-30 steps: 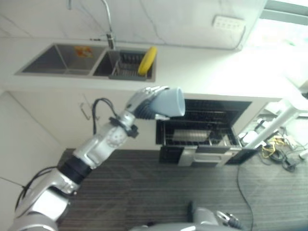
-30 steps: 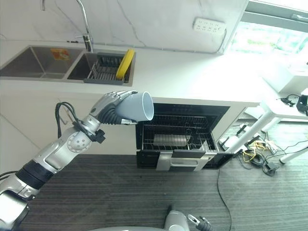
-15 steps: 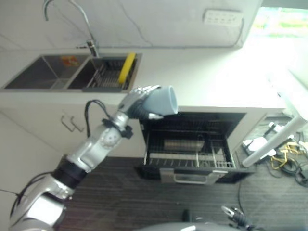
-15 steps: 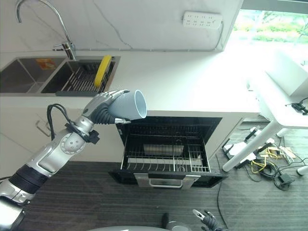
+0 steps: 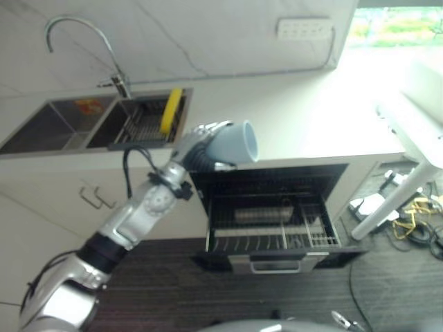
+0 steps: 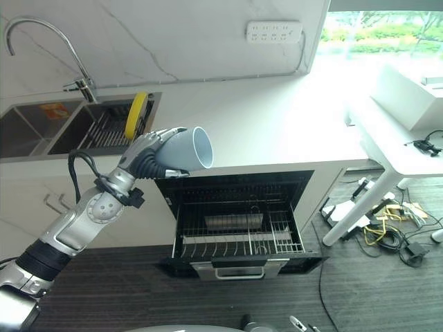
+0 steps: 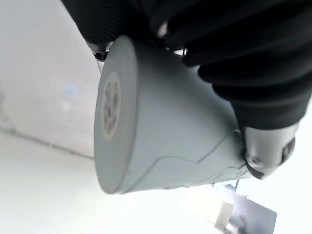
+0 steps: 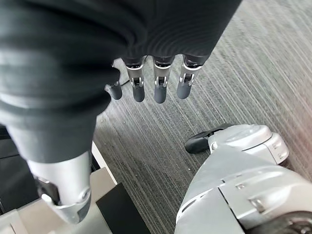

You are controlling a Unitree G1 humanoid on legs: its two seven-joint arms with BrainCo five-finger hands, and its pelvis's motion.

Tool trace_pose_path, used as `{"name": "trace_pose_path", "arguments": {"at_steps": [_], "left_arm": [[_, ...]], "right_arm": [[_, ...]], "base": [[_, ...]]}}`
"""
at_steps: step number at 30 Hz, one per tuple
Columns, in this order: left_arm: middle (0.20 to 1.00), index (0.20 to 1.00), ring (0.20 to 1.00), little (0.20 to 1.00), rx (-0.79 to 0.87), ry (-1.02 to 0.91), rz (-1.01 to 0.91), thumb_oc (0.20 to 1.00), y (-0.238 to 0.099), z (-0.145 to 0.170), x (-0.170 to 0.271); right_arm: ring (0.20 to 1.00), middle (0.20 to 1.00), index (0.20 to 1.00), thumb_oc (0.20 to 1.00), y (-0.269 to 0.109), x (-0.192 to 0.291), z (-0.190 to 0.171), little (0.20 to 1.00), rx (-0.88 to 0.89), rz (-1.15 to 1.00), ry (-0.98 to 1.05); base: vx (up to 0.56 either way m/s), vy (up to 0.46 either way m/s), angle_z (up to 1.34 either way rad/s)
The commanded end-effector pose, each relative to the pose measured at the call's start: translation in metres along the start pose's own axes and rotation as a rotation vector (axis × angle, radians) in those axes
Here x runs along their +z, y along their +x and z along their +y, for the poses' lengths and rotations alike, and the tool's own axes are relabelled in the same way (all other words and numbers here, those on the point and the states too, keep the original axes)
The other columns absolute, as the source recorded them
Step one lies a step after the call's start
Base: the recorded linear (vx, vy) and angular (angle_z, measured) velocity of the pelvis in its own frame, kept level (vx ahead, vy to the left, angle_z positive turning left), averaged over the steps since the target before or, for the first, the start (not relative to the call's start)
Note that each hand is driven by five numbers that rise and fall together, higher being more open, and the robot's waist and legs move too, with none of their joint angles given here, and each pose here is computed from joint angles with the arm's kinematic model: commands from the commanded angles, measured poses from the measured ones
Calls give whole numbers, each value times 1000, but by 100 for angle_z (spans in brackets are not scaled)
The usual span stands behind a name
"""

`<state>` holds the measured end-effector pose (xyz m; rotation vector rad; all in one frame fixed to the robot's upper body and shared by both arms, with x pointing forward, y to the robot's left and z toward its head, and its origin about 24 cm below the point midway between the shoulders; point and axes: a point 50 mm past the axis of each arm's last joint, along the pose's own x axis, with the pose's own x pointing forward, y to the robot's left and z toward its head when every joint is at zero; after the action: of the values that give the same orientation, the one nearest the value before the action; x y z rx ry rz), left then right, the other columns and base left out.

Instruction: Place the dishes in the dishwasher.

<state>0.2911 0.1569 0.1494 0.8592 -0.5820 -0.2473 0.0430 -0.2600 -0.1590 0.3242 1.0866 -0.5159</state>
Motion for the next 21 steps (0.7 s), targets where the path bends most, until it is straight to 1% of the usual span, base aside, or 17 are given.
{"name": "trace_pose_path", "arguments": {"at_steps": [1, 4, 5, 6, 8, 9, 12, 13, 14, 15, 18, 19, 20, 21], "left_arm": [[200, 200, 200, 200, 187, -165, -95, 200, 4, 28, 14], [200, 200, 200, 200, 182, -183, -75, 200, 0, 26, 10], [200, 200, 200, 200, 171, -186, -74, 200, -1, 25, 9], [200, 200, 200, 200, 163, -199, -70, 200, -5, 24, 9], [200, 200, 200, 200, 179, -273, -50, 200, -7, 25, 7], [200, 200, 200, 200, 259, -448, 11, 200, -9, 21, 0], [200, 200, 200, 200, 387, -677, 131, 200, -15, 9, -14], [200, 200, 200, 200, 443, -743, 182, 200, -20, 2, -20], [200, 200, 200, 200, 539, -756, 225, 200, -24, -5, -24], [200, 200, 200, 200, 552, -748, 234, 200, -24, -6, -25], [200, 200, 200, 200, 634, -680, 238, 200, -20, -7, -21], [200, 200, 200, 200, 671, -634, 223, 200, -20, -4, -19], [200, 200, 200, 200, 711, -558, 171, 200, -21, 0, -13], [200, 200, 200, 200, 719, -511, 130, 200, -21, 2, -8]], "right_arm": [[1000, 1000, 1000, 1000, 0, 45, 1, 1000, -57, -267, 125], [1000, 1000, 1000, 1000, -11, 87, -5, 1000, -75, -500, 255], [1000, 1000, 1000, 1000, -17, 104, -5, 1000, -69, -591, 258], [1000, 1000, 1000, 1000, -32, 137, -4, 1000, -46, -763, 255], [1000, 1000, 1000, 1000, -54, 167, -3, 1000, -36, -947, 235], [1000, 1000, 1000, 1000, -82, 198, 4, 1000, 24, -1107, 255], [1000, 1000, 1000, 1000, -109, 218, 19, 1000, 151, -1242, 253], [1000, 1000, 1000, 1000, -122, 223, 30, 1000, 220, -1296, 234], [1000, 1000, 1000, 1000, -149, 236, 49, 1000, 385, -1407, 173], [1000, 1000, 1000, 1000, -152, 237, 52, 1000, 405, -1411, 166], [1000, 1000, 1000, 1000, -172, 242, 76, 1000, 612, -1417, 50], [1000, 1000, 1000, 1000, -183, 242, 88, 1000, 724, -1419, -5], [1000, 1000, 1000, 1000, -194, 239, 104, 1000, 885, -1384, -54], [1000, 1000, 1000, 1000, -199, 237, 111, 1000, 941, -1371, -73]], "base": [[4, -60, -25], [-15, -73, -29], [-18, -92, -16], [-33, -82, -10], [-70, -68, -18], [-80, -52, -26], [-37, -25, -16], [-41, -12, -28], [-32, -6, -26], [-30, 5, -37], [-19, 9, -31], [-33, 23, -11], [-30, 26, -6], [0, 0, 0]]}}
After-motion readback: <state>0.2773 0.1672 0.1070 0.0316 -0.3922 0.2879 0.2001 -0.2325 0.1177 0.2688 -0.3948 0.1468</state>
